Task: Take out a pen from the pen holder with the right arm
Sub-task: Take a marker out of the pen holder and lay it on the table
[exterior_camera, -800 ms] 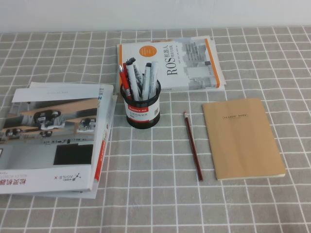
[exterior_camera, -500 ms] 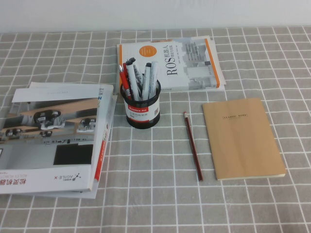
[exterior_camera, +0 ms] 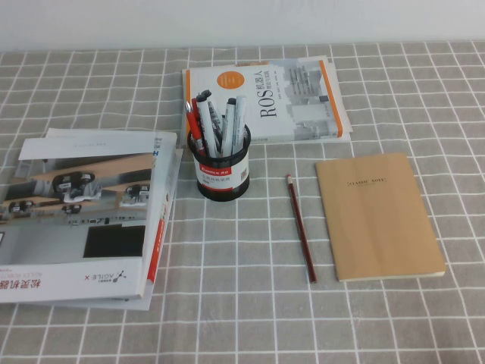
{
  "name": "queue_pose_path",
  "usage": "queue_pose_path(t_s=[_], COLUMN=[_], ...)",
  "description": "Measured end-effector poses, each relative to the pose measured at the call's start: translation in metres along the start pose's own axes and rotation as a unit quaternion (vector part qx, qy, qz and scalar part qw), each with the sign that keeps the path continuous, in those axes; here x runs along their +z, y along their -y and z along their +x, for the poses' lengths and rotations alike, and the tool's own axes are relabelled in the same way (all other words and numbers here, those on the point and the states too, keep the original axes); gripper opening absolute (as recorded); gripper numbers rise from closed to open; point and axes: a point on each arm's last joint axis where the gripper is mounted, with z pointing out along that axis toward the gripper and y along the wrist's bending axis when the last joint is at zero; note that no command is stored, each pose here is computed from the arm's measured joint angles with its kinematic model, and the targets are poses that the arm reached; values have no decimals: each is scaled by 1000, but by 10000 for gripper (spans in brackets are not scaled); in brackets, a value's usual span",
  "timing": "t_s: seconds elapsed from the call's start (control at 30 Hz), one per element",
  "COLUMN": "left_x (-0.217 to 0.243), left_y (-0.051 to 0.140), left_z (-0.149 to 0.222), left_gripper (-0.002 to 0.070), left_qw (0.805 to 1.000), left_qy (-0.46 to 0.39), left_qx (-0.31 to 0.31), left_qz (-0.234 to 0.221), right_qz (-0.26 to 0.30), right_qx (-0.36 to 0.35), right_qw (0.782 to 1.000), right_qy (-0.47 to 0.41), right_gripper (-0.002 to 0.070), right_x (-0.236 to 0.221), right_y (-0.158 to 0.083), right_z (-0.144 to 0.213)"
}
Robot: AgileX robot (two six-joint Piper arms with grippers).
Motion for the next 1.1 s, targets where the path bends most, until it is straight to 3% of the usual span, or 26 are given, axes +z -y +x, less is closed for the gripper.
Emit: queue_pose_path(t_s=[0.8,1.1], left_x=[0,0], left_y=[0,0], left_z=[0,0], left_gripper=[-5,-5], left_qw=[1000,1000], left_qy=[0,0], left_qx=[0,0], left_qz=[0,0], right_qz=[0,-11], right_qx=[1,47], right_qw=[1000,998], right_qy=[1,37], right_gripper=[-12,-12], right_x=[0,0], right_y=[0,-2], right_z=[0,-7])
